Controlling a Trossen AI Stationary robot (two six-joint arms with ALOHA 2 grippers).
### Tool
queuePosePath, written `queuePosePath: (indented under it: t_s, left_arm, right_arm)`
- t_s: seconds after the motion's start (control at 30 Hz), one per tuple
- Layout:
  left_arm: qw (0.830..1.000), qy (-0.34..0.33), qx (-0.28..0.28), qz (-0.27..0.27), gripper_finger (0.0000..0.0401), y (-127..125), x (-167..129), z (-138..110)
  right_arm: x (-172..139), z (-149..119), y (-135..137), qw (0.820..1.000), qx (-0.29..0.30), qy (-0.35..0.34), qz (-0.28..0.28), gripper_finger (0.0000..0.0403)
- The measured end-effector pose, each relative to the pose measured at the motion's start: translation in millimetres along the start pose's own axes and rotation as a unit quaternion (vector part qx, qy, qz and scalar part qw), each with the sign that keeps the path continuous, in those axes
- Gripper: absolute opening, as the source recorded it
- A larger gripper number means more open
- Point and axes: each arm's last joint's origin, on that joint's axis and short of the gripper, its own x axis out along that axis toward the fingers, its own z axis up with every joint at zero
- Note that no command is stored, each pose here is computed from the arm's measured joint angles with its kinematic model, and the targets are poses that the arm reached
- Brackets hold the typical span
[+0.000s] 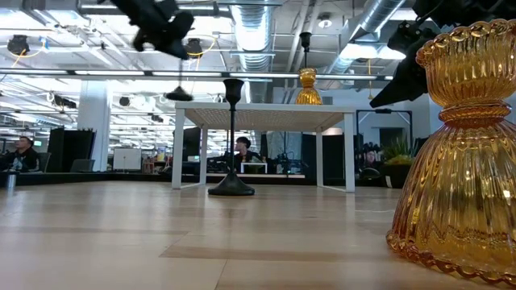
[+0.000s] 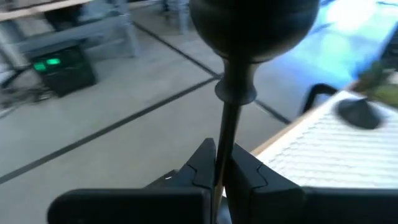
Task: Pick & Place candle stick holders
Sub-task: Put the top black candle holder on the shelf
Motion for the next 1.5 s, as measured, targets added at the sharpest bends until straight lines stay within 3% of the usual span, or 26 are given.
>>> queuePosePath:
  t_s: [0.37, 0.53, 0.7, 1.0, 1.3, 1.5]
  left_arm:
    - [0.993, 0.024, 0.014, -0.113, 0.0013, -37.0, 74.5, 38.5]
    - [0.989, 0.009, 0.034, -0.144, 0.0012, -54.7, 91.5, 48.6]
    - [0.978, 0.004, 0.035, -0.207, 0.0012, -71.2, 102.2, 46.3]
    - [0.967, -0.016, 0.033, -0.252, 0.0012, -90.4, 114.3, 42.2]
    - [0.966, -0.022, 0.029, -0.254, 0.0012, -91.2, 114.5, 43.3]
    - [0.966, -0.019, 0.03, -0.257, 0.0012, -99.7, 129.8, 34.4]
  right_arm:
    - [0.0, -0.2, 0.0, 1.0, 0.0, 0.001, 0.0, 0.0]
    - [0.0, -0.7, 0.0, 1.0, -0.001, 0.003, 0.0, 0.0]
    - [0.0, -0.7, 0.0, 1.0, -0.001, 0.004, 0.0, 0.0]
    - [0.0, -0.7, 0.0, 1.0, -0.001, 0.004, 0.0, 0.0]
    - [0.0, -0.7, 0.0, 1.0, -0.001, 0.004, 0.0, 0.0]
    - [0.0, -0.1, 0.0, 1.0, 0.0, 0.001, 0.0, 0.0]
